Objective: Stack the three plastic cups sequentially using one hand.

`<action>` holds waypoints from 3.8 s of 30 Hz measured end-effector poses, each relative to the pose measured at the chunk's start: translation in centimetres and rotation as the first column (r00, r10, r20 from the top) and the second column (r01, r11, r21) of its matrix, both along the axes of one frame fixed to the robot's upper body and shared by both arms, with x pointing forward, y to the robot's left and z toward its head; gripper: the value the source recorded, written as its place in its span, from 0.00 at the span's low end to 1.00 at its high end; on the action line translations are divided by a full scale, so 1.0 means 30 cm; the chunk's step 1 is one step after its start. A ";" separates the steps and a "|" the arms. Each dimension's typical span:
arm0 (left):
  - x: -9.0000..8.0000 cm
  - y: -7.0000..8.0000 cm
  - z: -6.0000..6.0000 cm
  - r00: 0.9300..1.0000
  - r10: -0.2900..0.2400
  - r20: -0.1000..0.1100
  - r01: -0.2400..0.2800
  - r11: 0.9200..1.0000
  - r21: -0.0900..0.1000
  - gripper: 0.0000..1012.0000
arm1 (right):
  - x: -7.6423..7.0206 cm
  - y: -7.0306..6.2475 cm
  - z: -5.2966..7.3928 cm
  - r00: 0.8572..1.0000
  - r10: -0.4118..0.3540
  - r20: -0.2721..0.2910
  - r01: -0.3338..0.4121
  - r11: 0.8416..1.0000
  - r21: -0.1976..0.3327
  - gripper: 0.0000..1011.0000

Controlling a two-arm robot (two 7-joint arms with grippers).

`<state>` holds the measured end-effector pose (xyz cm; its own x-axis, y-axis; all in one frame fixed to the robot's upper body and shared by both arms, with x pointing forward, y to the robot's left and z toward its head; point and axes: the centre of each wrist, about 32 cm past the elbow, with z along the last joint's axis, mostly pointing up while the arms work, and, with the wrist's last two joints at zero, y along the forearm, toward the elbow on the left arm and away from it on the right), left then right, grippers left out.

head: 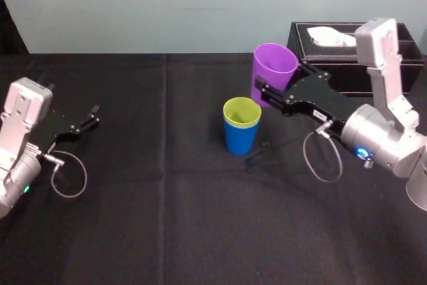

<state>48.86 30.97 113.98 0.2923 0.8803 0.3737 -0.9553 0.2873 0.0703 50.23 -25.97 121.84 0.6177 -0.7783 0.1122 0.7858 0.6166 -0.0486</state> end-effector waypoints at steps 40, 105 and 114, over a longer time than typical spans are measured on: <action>0.000 0.000 0.000 1.000 0.000 0.000 0.000 1.000 0.000 1.00 | 0.053 0.063 -0.126 0.996 0.053 -0.072 -0.054 0.998 -0.022 0.72; 0.000 0.000 0.000 1.000 0.000 0.000 0.000 1.000 0.000 1.00 | -0.001 0.005 -0.208 0.927 -0.375 0.029 0.374 0.911 -0.174 0.99; 0.000 0.000 0.000 1.000 0.000 0.000 0.000 1.000 0.000 1.00 | 0.002 0.004 -0.211 0.931 -0.365 0.028 0.364 0.914 -0.177 0.99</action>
